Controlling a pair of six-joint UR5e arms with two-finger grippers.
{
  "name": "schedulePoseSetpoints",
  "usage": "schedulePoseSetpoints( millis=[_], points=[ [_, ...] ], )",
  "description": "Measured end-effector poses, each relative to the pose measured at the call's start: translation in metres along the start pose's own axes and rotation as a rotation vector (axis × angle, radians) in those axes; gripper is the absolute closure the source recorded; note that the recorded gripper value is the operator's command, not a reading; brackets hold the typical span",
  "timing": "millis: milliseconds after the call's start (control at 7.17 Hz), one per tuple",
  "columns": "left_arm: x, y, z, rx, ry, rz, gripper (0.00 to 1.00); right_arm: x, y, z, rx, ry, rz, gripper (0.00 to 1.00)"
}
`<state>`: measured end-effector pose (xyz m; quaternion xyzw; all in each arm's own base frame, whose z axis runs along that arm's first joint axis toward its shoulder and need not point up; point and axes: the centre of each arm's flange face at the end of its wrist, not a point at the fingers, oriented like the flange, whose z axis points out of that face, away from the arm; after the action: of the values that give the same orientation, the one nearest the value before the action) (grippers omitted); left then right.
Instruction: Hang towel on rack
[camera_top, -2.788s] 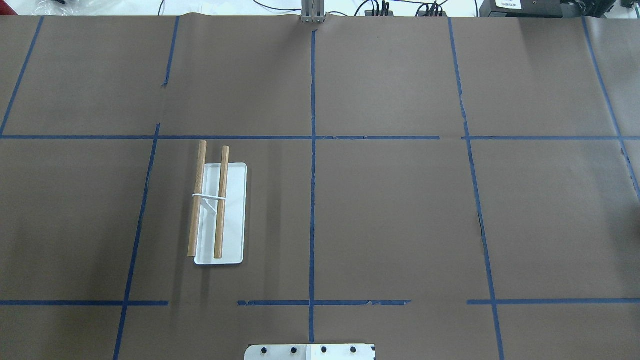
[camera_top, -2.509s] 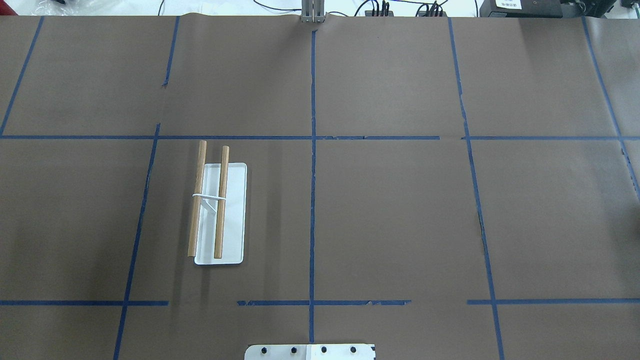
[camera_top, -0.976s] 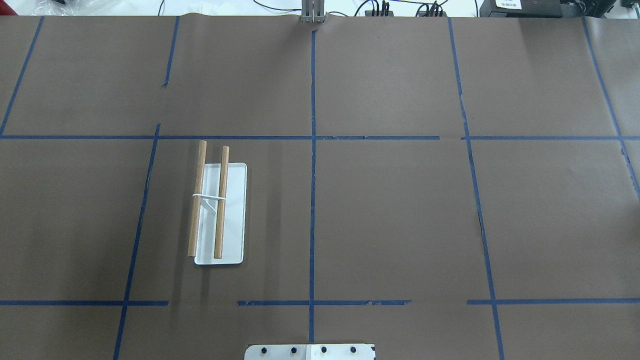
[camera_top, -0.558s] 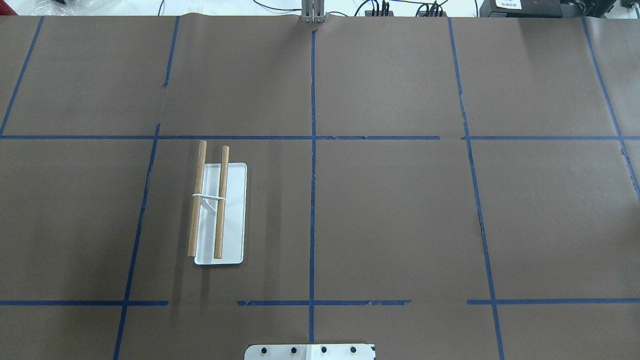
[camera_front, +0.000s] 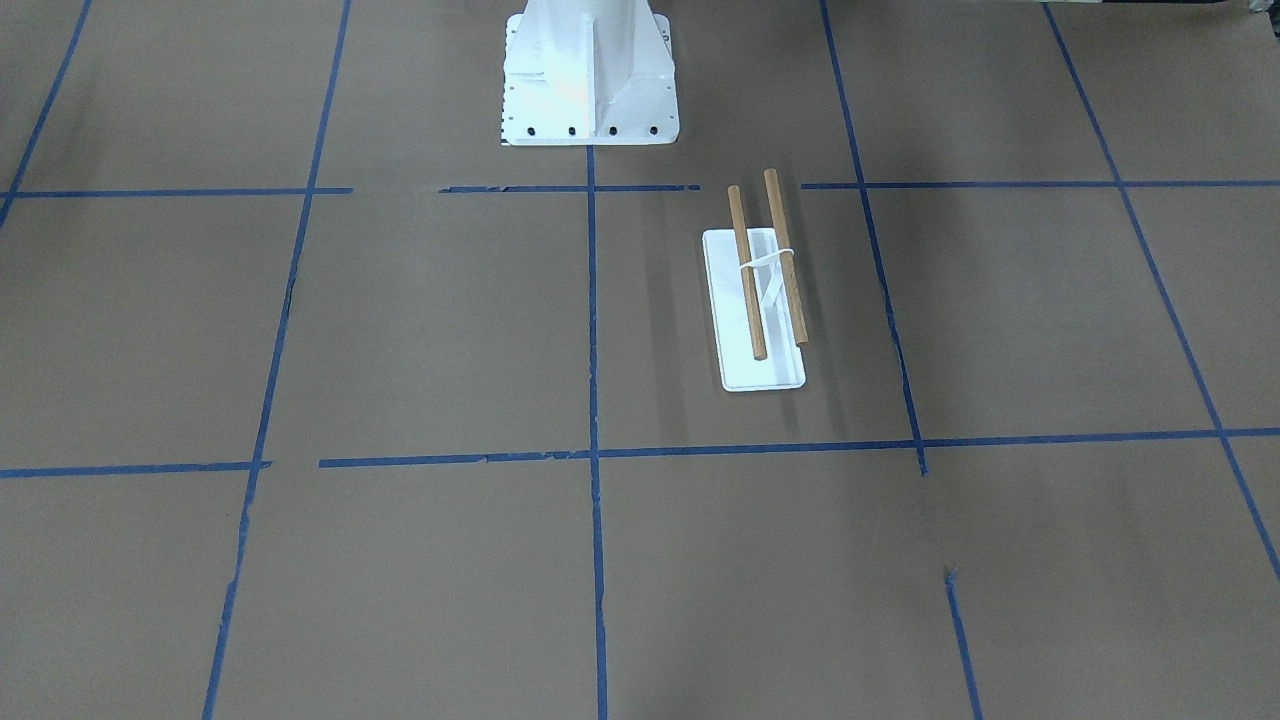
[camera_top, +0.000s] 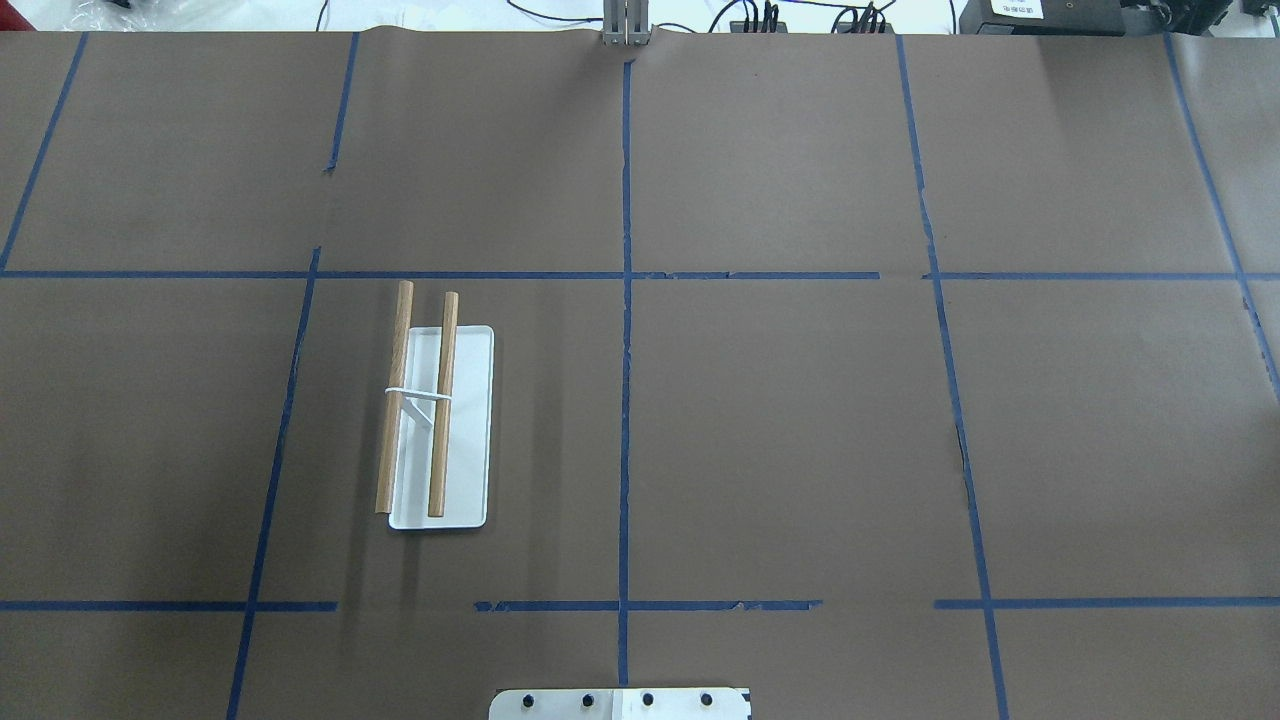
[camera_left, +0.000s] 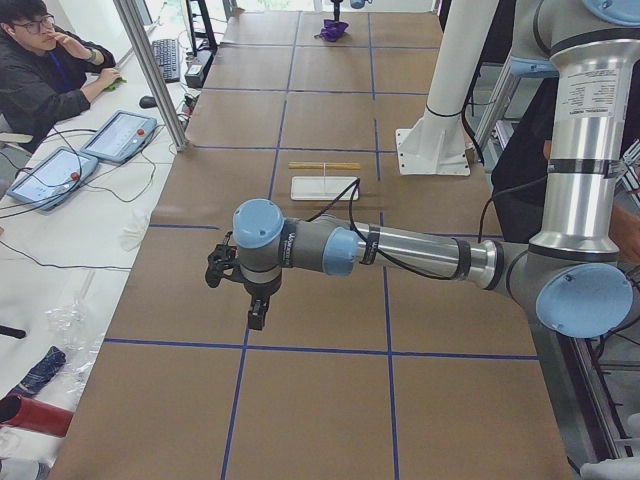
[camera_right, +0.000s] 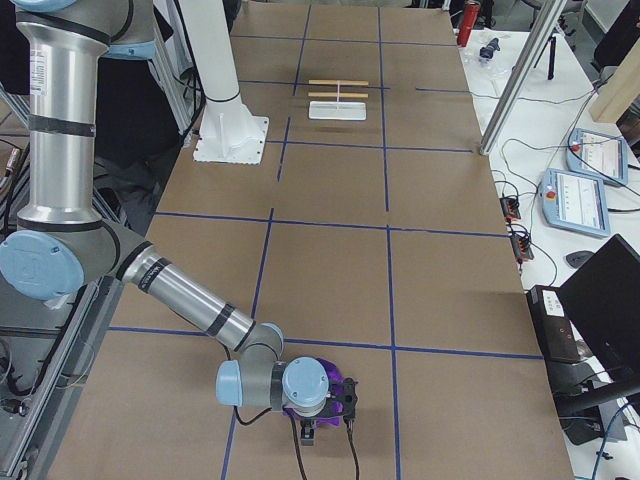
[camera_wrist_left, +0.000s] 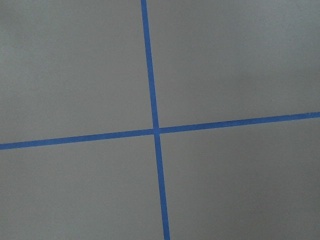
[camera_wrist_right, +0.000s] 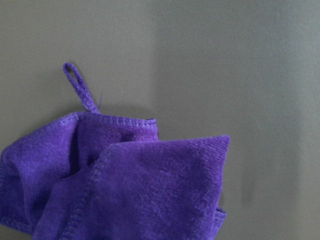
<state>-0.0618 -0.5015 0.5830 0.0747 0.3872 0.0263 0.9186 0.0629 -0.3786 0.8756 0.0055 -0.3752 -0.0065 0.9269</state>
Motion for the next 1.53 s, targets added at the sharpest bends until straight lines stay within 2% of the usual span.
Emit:
schedulePoseSetpoints(
  millis=[139, 279, 697, 1115, 1255, 1533],
  points=[
    [0.0, 0.0, 0.0, 0.0, -0.001, 0.0, 0.0, -0.002, 0.0, 0.001, -0.004, -0.003, -0.003, 0.82],
    [0.0, 0.0, 0.0, 0.0, -0.001, -0.001, 0.0, -0.004, -0.002, 0.003, -0.008, -0.004, -0.008, 1.0],
    [-0.001, 0.0, 0.0, 0.001, -0.003, -0.001, 0.0, -0.015, -0.008, 0.01, -0.025, 0.001, -0.042, 1.0],
    [0.0, -0.001, -0.001, 0.003, -0.002, 0.001, 0.0, -0.034, -0.029, -0.005, 0.013, -0.016, -0.079, 1.0],
    [0.002, -0.002, -0.002, 0.006, -0.001, 0.005, 0.0, -0.046, -0.036, -0.016, 0.036, -0.047, -0.101, 1.0],
    [0.009, -0.009, -0.009, 0.02, 0.003, 0.019, 0.0, -0.076, -0.056, -0.064, 0.127, -0.163, -0.141, 1.0]
  ],
)
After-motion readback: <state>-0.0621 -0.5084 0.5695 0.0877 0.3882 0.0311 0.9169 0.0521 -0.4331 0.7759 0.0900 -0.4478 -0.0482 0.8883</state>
